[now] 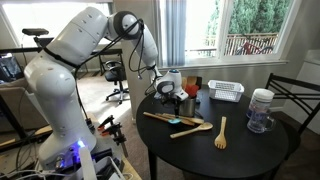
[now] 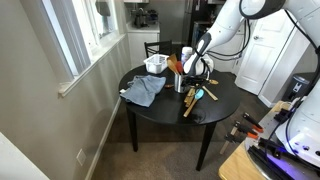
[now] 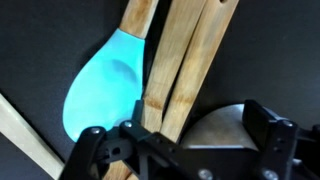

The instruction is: Pick a wooden spoon and place it in the silver cup

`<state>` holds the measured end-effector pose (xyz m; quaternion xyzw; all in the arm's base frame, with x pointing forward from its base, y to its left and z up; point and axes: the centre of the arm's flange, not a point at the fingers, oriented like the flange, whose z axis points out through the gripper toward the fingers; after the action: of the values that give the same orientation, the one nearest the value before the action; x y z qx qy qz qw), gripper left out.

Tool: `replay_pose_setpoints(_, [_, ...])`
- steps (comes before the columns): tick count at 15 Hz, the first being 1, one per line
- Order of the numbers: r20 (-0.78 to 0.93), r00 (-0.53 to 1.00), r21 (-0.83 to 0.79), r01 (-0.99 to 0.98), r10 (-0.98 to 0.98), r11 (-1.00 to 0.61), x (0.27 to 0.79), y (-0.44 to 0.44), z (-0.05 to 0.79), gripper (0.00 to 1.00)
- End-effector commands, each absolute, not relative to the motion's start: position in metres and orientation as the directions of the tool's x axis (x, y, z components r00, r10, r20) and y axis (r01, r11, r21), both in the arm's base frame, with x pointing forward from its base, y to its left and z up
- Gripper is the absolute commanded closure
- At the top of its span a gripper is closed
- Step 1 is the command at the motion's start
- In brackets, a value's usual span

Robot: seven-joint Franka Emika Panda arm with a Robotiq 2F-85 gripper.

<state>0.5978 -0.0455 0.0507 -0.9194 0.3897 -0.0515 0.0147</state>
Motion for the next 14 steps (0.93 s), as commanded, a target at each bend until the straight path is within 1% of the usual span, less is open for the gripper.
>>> replay_pose_setpoints(1, [0.103,0.703,-0.01,-0.706,-0.703,-0.708,0.615,-0.042,0.045,0.0])
replay_pose_setpoints(5, [0.098,0.721,0.025,-0.691,-0.686,-0.722,0.622,-0.043,0.032,0.0])
replay_pose_setpoints(6, [0.097,0.726,0.033,-0.686,-0.68,-0.727,0.623,-0.044,0.029,0.05])
replay_pose_setpoints(7, [0.097,0.731,0.037,-0.68,-0.675,-0.732,0.623,-0.044,0.026,0.26])
replay_pose_setpoints(9, [0.102,0.737,0.045,-0.675,-0.669,-0.737,0.624,-0.046,0.023,0.31])
replay_pose_setpoints(14, [0.103,0.743,0.049,-0.668,-0.662,-0.742,0.628,-0.047,0.026,0.65])
